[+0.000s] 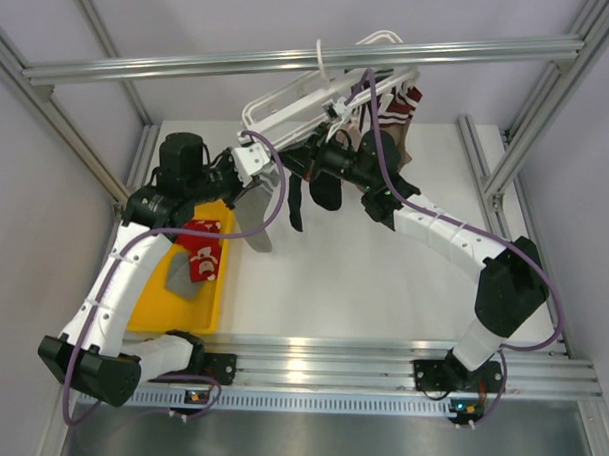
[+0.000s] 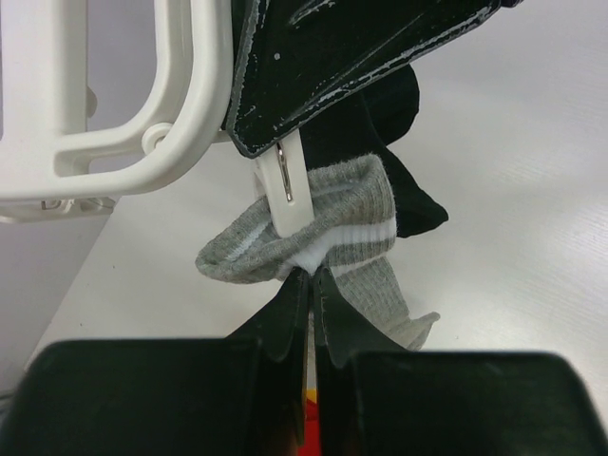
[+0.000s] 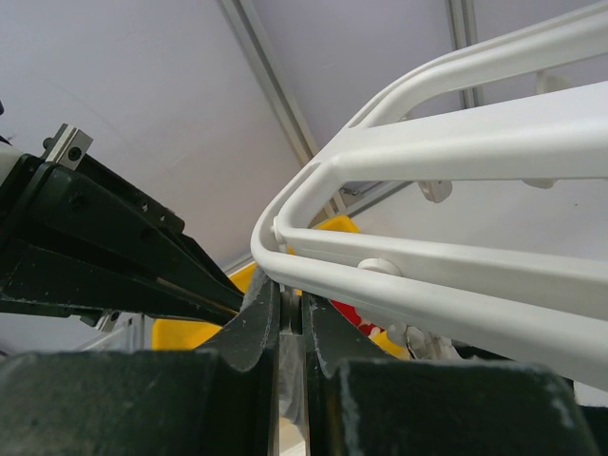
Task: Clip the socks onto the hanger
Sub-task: Clamp the sock onto the hanger.
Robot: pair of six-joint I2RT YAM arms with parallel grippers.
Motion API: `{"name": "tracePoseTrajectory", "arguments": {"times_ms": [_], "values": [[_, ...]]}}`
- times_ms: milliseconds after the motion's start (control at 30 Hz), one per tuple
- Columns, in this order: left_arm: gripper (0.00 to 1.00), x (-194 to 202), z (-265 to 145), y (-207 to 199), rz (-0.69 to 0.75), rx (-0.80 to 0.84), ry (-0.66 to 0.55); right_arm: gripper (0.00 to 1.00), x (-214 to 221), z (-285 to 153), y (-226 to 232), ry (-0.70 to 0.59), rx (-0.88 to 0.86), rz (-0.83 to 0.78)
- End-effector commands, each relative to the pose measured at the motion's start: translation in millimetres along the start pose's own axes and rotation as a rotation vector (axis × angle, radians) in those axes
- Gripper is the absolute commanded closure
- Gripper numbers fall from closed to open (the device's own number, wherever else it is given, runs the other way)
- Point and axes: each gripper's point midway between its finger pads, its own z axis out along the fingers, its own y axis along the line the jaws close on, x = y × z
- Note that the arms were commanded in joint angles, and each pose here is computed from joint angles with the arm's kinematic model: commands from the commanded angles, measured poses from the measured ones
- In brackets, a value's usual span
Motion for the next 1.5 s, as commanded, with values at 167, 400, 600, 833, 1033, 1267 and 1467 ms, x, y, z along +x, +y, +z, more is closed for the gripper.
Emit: {"name": "tracePoseTrajectory", "arguments": {"times_ms": [167,400,600,833,1033,1267,1467], "values": [[1.0,-31.6,5.3,15.2,0.006,-0.037,-0.113,1.0,-26.7,-6.2,19.6,-0.045,-0.068,-0.06],[1.0,-33.7,4.1,13.4,0.01,-0.033,-0.122,0.86,-22.7,-6.4,14.5,-0.029,-0.043,-0.075],[1.0,-30.3,2.5,11.1,0.009,-0.032,-0.115,0.66,-25.4,-6.1,12.9,-0.03,-0.03,-0.068],[0.99,-29.7,0.7,5.7,-0.008,-0.017,-0.117,0.62,-33.3,-4.3,11.4,-0.05,-0.026,-0.019],[0.89,-26.6,-5.0,-0.5,-0.073,-0.02,-0.11,0.65,-42.9,-6.6,7.5,-0.074,-0.022,0.038],[0.89,-28.4,-6.4,-5.5,-0.144,-0.016,-0.127,0.41,-41.8,-12.5,33.2,-0.049,-0.143,0.05],[0.88,-36.6,-3.1,-9.0,-0.196,0.011,-0.164,0.44,-30.3,-7.7,29.1,-0.029,-0.12,0.043]]}}
